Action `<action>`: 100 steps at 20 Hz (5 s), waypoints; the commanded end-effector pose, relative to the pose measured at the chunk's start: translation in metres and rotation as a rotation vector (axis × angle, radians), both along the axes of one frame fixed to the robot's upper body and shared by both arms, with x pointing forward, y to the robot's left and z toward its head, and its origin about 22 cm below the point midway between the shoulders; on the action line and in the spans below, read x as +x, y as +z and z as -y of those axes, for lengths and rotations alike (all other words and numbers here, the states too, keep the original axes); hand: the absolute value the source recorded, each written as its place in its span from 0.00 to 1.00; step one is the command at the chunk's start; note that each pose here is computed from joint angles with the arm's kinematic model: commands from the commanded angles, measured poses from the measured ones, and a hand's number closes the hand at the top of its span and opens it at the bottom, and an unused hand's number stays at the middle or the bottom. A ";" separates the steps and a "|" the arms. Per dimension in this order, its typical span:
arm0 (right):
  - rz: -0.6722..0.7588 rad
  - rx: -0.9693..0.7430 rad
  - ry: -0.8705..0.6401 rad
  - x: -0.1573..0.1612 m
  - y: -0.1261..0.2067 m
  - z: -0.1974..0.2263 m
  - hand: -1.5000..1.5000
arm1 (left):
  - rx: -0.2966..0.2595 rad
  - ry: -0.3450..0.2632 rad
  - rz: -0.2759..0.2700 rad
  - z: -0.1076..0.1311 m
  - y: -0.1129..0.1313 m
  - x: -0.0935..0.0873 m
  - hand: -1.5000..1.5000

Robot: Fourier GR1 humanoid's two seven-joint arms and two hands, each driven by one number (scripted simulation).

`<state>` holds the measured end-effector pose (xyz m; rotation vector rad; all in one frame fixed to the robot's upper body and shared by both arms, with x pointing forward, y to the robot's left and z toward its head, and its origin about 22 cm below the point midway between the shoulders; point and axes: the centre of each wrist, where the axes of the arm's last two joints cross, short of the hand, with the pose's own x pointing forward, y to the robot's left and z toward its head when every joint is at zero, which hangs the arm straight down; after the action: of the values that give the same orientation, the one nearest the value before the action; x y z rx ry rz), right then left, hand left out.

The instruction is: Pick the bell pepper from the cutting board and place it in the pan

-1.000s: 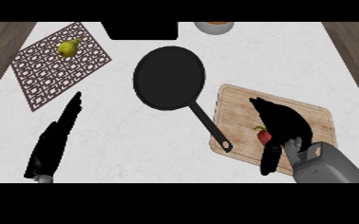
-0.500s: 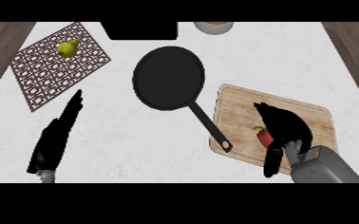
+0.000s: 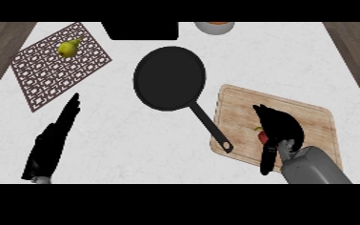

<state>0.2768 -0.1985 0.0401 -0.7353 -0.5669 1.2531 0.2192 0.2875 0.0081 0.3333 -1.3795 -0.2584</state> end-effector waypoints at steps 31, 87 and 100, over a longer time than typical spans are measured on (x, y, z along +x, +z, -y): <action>0.796 0.417 0.728 0.133 0.137 0.049 1.00 | -0.005 -0.111 0.049 0.034 0.008 0.024 0.50; 0.516 1.319 0.115 0.179 0.046 -0.085 0.00 | -0.001 -0.120 0.038 0.026 0.006 0.031 0.50; 0.681 1.301 0.117 0.186 0.062 0.053 0.00 | 0.006 -0.110 0.062 0.019 0.014 0.029 0.50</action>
<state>0.4642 -0.2149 0.0945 0.0681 -1.7285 0.4898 0.2508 0.2572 0.0206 0.2643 -1.4612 -0.3470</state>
